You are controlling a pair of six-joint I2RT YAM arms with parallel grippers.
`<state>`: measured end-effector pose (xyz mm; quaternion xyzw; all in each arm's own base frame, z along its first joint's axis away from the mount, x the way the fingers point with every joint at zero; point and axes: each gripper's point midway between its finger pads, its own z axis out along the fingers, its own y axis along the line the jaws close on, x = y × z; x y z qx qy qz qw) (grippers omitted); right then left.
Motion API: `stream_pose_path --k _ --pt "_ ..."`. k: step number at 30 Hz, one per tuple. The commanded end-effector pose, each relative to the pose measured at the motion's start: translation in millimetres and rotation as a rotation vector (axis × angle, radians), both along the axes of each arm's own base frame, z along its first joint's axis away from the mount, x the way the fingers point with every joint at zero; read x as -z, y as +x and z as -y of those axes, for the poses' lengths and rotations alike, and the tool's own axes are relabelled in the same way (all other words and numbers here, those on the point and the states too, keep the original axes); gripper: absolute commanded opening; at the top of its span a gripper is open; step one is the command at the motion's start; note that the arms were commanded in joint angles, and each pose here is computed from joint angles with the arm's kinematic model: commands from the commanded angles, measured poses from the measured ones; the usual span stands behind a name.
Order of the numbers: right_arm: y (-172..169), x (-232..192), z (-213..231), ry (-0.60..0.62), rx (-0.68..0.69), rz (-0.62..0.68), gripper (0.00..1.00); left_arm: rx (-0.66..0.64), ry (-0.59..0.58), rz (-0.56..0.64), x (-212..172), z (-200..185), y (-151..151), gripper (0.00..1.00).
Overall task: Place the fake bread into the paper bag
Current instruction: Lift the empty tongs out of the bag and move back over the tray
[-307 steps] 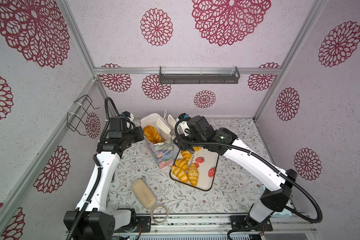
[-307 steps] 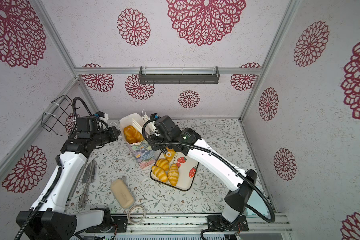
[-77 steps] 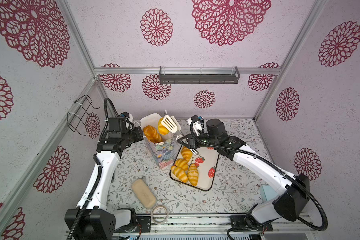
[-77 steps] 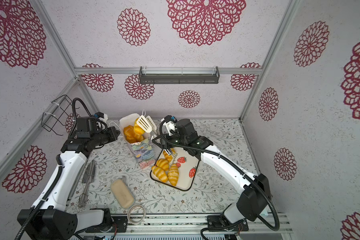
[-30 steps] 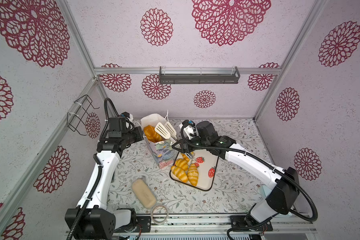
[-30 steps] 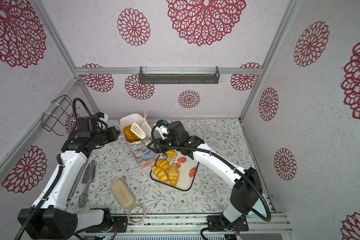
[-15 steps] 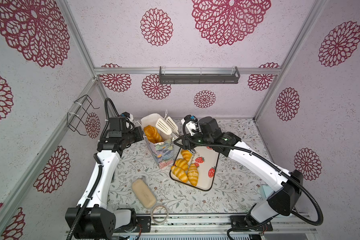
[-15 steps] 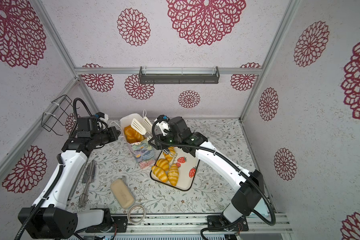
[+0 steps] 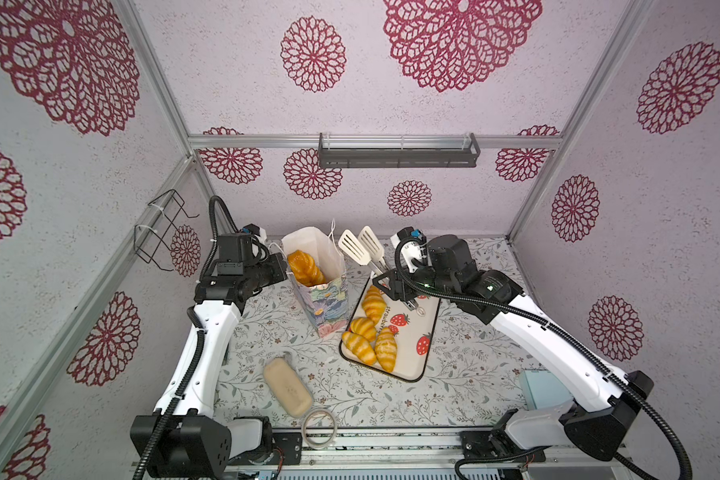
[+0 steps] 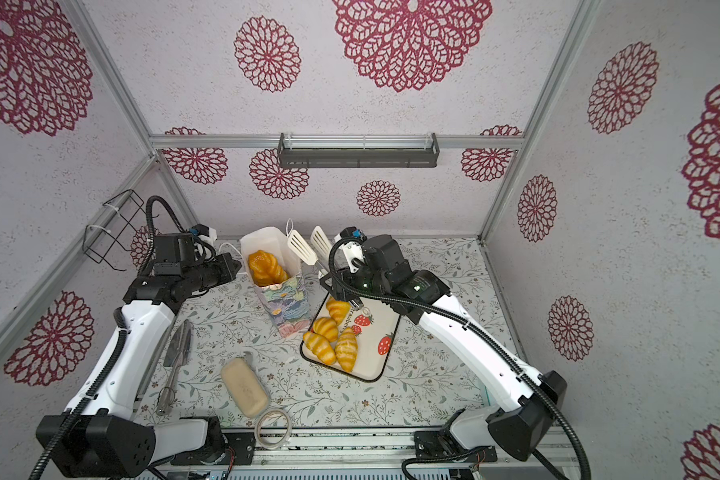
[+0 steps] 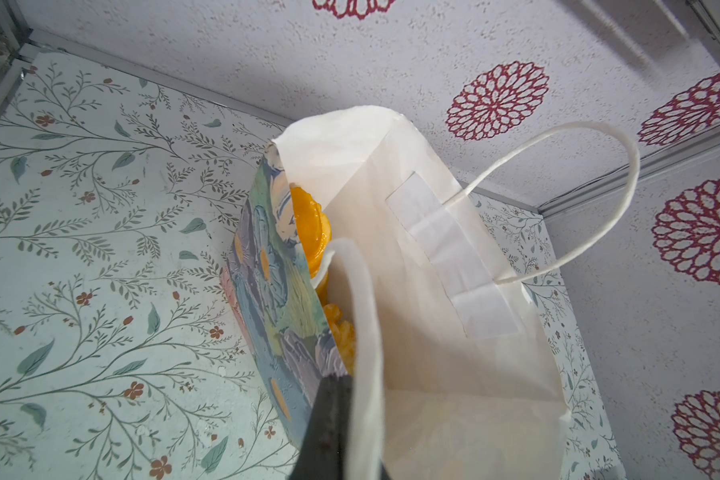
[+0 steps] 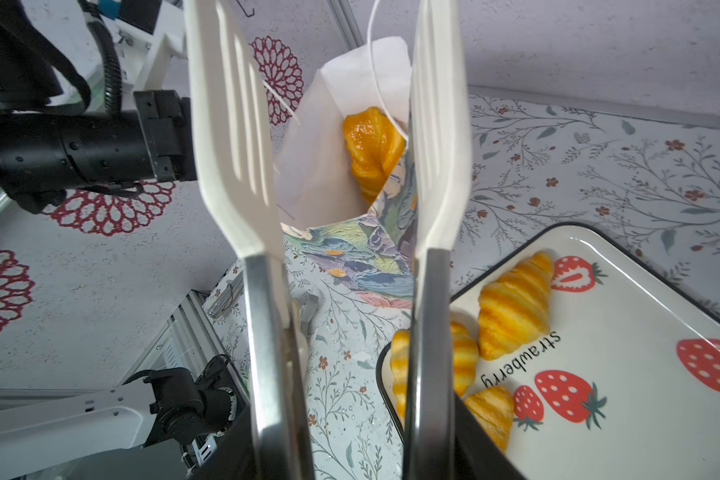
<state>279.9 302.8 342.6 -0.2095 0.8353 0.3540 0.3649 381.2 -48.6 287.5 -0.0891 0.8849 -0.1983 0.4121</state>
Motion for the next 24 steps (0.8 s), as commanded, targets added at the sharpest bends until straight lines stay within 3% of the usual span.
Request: stream_pose_path --k 1,10,24 --pt "7.4 -0.4 24.4 -0.007 0.078 0.005 0.54 -0.008 -0.002 0.015 -2.7 -2.3 0.5 0.00" --pt "20.7 49.9 54.8 -0.056 0.191 -0.126 0.54 -0.003 -0.008 0.011 -1.5 -1.2 1.4 0.00" --pt "31.4 121.0 57.1 -0.138 0.217 -0.245 0.55 -0.007 -0.006 0.009 -1.0 -2.0 1.0 0.00"
